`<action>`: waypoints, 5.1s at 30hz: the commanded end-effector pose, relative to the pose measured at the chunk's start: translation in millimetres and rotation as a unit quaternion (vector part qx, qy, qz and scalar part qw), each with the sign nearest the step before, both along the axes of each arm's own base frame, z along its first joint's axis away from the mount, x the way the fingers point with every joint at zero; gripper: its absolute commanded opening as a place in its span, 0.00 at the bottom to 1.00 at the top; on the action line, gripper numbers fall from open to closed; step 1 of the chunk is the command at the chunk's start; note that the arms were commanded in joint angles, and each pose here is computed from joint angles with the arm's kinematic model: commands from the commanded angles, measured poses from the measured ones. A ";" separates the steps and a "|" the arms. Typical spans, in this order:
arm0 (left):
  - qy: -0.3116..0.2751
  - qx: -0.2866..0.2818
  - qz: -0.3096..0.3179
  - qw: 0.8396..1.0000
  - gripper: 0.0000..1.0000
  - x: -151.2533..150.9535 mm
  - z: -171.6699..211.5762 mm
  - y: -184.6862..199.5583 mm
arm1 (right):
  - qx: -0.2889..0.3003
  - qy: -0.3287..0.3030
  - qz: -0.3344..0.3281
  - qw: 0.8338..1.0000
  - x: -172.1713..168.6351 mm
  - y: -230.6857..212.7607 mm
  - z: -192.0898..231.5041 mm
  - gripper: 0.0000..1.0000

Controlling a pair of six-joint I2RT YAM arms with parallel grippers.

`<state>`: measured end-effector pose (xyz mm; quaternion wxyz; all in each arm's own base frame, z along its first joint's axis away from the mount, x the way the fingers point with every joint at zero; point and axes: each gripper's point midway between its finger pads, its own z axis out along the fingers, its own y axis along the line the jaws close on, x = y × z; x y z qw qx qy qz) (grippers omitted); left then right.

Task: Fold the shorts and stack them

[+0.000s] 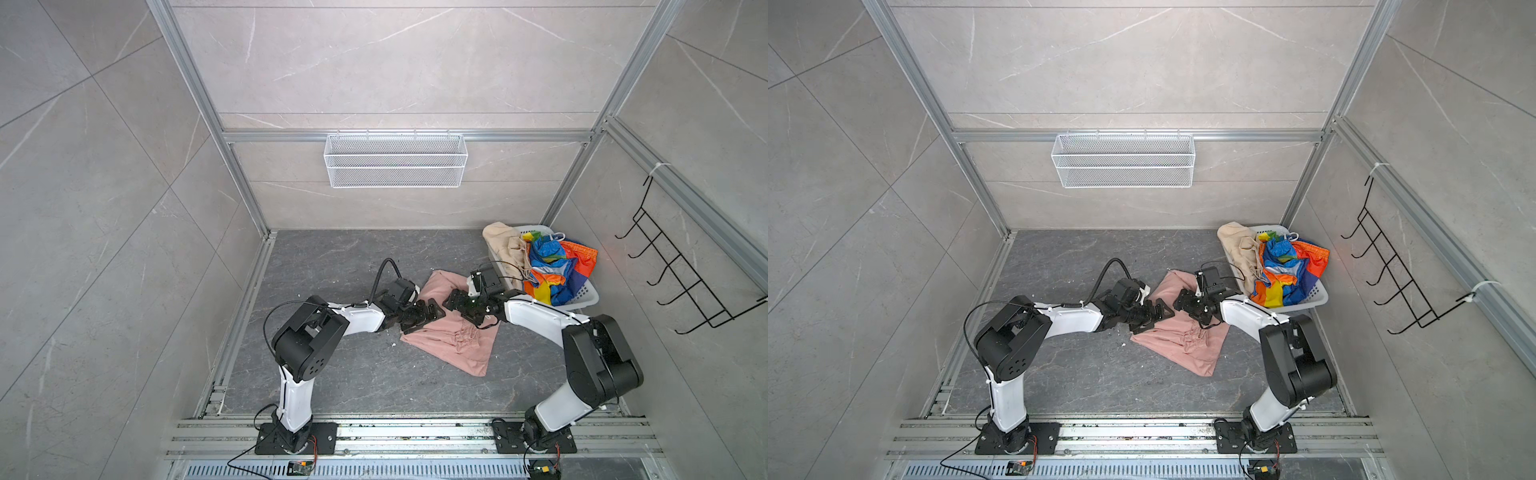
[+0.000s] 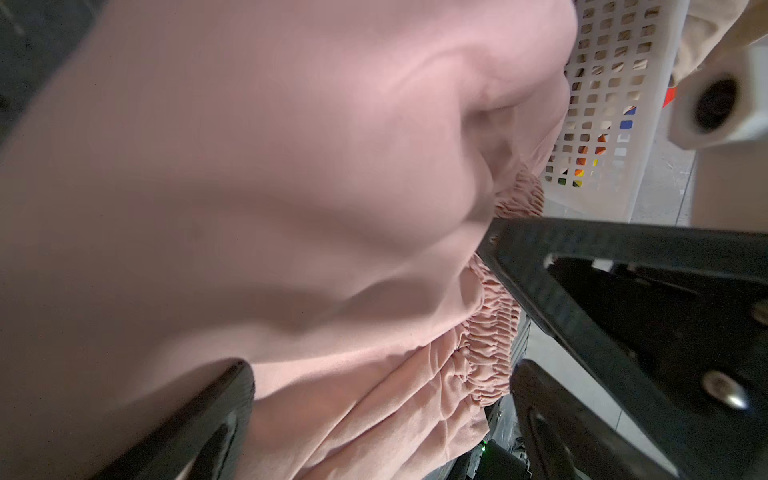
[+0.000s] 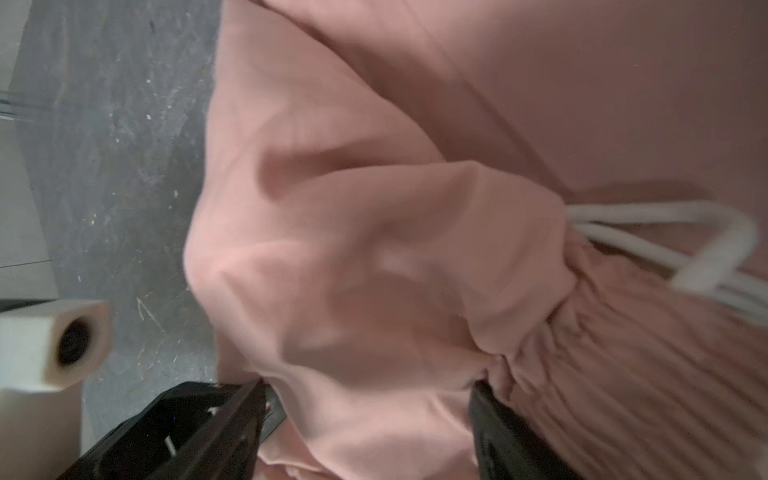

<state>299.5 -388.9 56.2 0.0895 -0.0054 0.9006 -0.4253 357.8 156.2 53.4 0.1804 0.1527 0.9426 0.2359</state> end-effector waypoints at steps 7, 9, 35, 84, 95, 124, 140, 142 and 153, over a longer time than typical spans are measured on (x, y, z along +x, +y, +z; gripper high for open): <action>0.041 0.079 0.003 0.996 0.99 -21.5 -53.0 30.1 | -0.067 0.006 -0.020 0.998 -16.1 -53.0 -8.9 0.88; 0.032 0.077 -0.001 0.997 0.99 -19.5 -46.5 28.8 | -0.069 -0.016 -0.021 0.997 -15.8 -55.1 14.5 0.93; -0.047 0.054 -0.031 0.997 0.99 72.9 47.8 79.6 | 0.020 0.011 0.016 1.000 -61.3 -16.6 -12.5 0.99; 0.005 0.350 0.060 0.935 0.00 147.1 8.4 250.9 | 0.007 -0.064 0.038 0.997 -67.8 -15.3 60.0 0.99; -0.038 0.521 0.078 0.849 0.00 230.4 32.9 392.7 | -0.032 -0.098 0.110 0.989 -35.6 61.7 80.3 0.99; -0.110 0.621 0.073 0.773 0.00 287.7 -2.0 524.0 | -0.040 -0.063 0.167 0.983 26.3 113.7 58.3 0.99; -0.125 0.619 0.126 0.765 0.76 280.8 43.4 532.6 | -0.016 -0.087 0.130 0.988 27.8 71.3 98.2 0.99; -0.131 0.607 0.145 0.770 1.00 278.1 59.7 528.2 | -0.023 -0.103 0.106 0.989 26.8 46.6 117.7 0.99; -0.287 0.536 0.191 0.770 1.00 242.3 210.0 412.1 | -0.108 -0.137 -0.107 0.979 16.9 -131.7 169.4 0.99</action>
